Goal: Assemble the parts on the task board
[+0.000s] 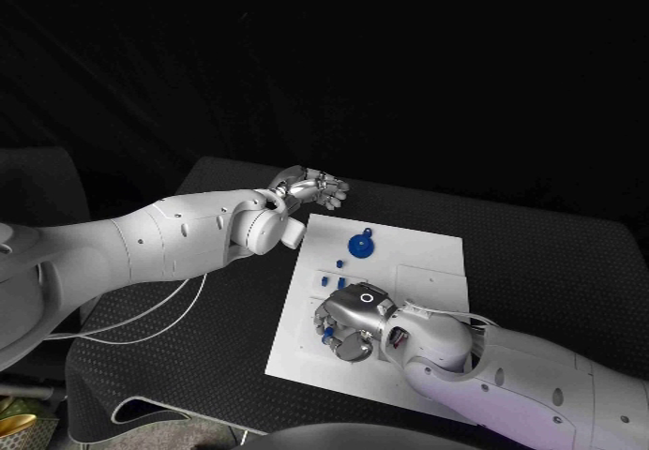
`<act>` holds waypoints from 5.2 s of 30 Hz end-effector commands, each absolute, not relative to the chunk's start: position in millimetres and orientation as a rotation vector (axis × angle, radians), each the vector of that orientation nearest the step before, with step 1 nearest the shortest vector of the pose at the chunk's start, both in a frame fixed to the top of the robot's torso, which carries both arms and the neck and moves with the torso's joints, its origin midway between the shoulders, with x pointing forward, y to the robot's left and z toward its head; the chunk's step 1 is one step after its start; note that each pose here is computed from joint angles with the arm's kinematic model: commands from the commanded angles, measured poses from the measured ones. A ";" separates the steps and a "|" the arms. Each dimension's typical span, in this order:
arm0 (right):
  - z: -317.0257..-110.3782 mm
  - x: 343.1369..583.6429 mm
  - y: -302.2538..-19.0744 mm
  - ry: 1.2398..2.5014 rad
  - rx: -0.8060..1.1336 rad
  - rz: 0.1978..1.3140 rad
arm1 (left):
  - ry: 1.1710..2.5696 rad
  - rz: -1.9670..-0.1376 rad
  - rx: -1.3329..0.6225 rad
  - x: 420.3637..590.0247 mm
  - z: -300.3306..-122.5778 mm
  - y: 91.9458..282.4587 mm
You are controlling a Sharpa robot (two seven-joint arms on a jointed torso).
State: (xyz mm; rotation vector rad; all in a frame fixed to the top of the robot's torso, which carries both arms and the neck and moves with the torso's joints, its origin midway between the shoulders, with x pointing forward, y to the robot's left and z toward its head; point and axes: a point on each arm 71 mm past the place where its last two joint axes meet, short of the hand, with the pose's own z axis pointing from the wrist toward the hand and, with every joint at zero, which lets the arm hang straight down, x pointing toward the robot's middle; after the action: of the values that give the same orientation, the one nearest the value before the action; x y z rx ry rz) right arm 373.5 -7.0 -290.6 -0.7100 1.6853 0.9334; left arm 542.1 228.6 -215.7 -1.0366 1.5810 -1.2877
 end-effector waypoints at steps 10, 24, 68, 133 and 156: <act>-299.8 367.7 -2.5 1.745 -0.793 0.890 | 1.587 -1.309 -1.034 541.6 -214.4 226.1; -297.4 374.0 -7.9 1.712 -0.704 0.917 | 1.590 -1.305 -1.037 541.4 -214.6 227.8; -226.4 431.8 -110.0 1.798 -0.224 0.969 | 1.570 -1.271 -1.045 548.2 -217.5 240.2; -310.6 406.9 -175.9 2.554 0.144 0.396 | 1.616 -1.298 -1.057 535.8 -230.0 231.2; -316.8 409.9 -169.0 2.522 0.100 0.372 | 1.618 -1.299 -1.059 536.1 -230.3 230.9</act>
State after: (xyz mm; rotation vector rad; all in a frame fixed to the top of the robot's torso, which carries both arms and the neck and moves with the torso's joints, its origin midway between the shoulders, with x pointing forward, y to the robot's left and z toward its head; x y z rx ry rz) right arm 411.6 -168.9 -310.7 0.1130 2.5417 0.3978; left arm 536.5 233.4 -231.0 -1.0625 1.6174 -1.2750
